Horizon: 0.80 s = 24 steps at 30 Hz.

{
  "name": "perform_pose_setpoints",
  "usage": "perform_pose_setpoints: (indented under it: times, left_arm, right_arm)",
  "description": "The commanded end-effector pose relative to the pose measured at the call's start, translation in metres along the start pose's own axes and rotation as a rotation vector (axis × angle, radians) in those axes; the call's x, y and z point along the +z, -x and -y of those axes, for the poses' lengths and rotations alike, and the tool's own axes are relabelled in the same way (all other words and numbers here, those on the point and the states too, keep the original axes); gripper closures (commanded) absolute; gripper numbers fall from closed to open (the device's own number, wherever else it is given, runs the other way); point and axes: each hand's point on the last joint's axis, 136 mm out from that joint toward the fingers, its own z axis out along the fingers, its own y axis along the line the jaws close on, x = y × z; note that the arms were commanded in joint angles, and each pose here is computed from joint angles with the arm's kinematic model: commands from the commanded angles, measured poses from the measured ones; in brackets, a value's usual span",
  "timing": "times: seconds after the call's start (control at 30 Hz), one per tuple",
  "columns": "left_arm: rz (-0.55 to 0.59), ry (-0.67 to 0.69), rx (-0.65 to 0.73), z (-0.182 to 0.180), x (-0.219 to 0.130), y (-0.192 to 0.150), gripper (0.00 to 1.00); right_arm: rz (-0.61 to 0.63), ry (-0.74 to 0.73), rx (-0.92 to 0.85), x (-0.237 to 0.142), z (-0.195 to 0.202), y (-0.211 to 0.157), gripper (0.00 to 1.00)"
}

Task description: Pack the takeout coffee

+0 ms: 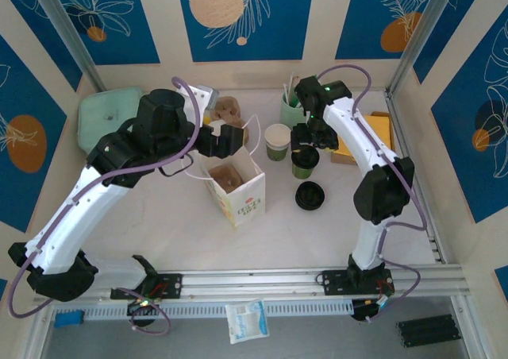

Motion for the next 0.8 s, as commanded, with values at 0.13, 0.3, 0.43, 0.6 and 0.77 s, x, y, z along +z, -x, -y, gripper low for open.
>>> perform_pose_setpoints:
  times: [0.13, 0.3, 0.43, 0.6, 0.77]
  left_arm:
    - [-0.005, 0.001, 0.022, 0.002, 0.000, 0.002, 0.01]
    - [-0.003, 0.001, 0.021, 0.002, 0.001, 0.002, 0.01]
    - [-0.006, 0.002, 0.021, 0.002, 0.002, 0.001, 0.01]
    - [-0.007, 0.002, 0.019, 0.002, 0.003, 0.001, 0.00]
    - [-0.006, 0.005, 0.018, 0.001, 0.003, 0.001, 0.00]
  right_arm:
    - [-0.044, 0.052, -0.022, 0.007, -0.009, 0.005, 0.16]
    - [-0.061, 0.056, -0.026, 0.014, -0.012, 0.006, 0.15]
    - [-0.072, 0.050, -0.033, 0.020, -0.013, 0.008, 0.15]
    - [-0.085, 0.050, -0.036, 0.026, -0.015, 0.009, 0.15]
    - [-0.090, 0.025, -0.044, 0.033, -0.014, 0.010, 0.15]
